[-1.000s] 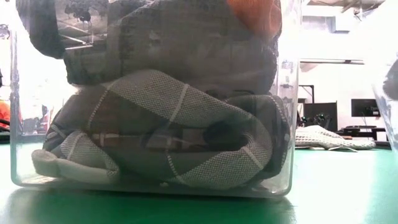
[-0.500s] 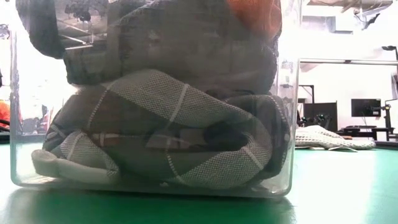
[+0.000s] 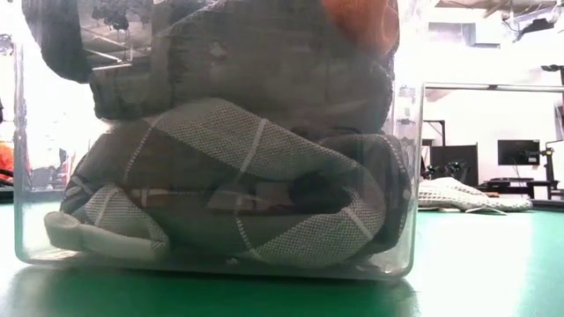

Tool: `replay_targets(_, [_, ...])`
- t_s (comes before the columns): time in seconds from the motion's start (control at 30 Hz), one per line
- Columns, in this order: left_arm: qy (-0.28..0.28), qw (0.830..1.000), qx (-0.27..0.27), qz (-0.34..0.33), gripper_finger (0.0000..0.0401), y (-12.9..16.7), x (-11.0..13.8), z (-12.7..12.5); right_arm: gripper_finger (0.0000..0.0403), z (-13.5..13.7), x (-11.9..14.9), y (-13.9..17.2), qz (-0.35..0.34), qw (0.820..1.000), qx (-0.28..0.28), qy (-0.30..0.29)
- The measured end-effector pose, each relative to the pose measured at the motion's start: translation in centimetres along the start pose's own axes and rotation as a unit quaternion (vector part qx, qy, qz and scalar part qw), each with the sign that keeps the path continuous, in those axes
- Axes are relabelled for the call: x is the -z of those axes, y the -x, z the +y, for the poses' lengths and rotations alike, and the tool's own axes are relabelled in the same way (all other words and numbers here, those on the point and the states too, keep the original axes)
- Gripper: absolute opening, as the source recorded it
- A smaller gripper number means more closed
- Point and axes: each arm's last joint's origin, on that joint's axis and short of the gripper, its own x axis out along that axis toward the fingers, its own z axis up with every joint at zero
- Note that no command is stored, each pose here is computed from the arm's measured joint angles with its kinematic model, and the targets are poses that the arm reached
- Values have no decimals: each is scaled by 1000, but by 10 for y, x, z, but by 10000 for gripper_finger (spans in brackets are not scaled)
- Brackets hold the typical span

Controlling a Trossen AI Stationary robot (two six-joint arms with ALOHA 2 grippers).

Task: Sort towels by color in basket
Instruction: Put the left light grey towel into the right transparent bin

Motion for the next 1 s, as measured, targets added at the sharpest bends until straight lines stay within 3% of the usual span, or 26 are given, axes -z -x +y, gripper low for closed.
replay_targets(0.13, [0, 1000, -3, 1, 208, 0, 0, 0, 42, 0, 0, 12, 23, 993, 7, 114])
replay_targets(0.27, [0, 1000, -5, 0, 208, 0, 0, 0, 41, -12, -4, 19, 22, 990, -48, 134])
replay_targets(0.47, [-2, 1000, -11, 3, 208, 0, 0, 1, 39, -25, -25, 10, -22, 971, -104, 212])
replay_targets(0.7, [17, 1000, -10, 11, 208, 0, 2, 0, 39, -21, -32, -6, -18, 949, -116, 291])
replay_targets(1.0, [52, 998, -19, 39, 208, 0, 7, 0, 39, -1, 8, -23, 38, 942, -159, 293])
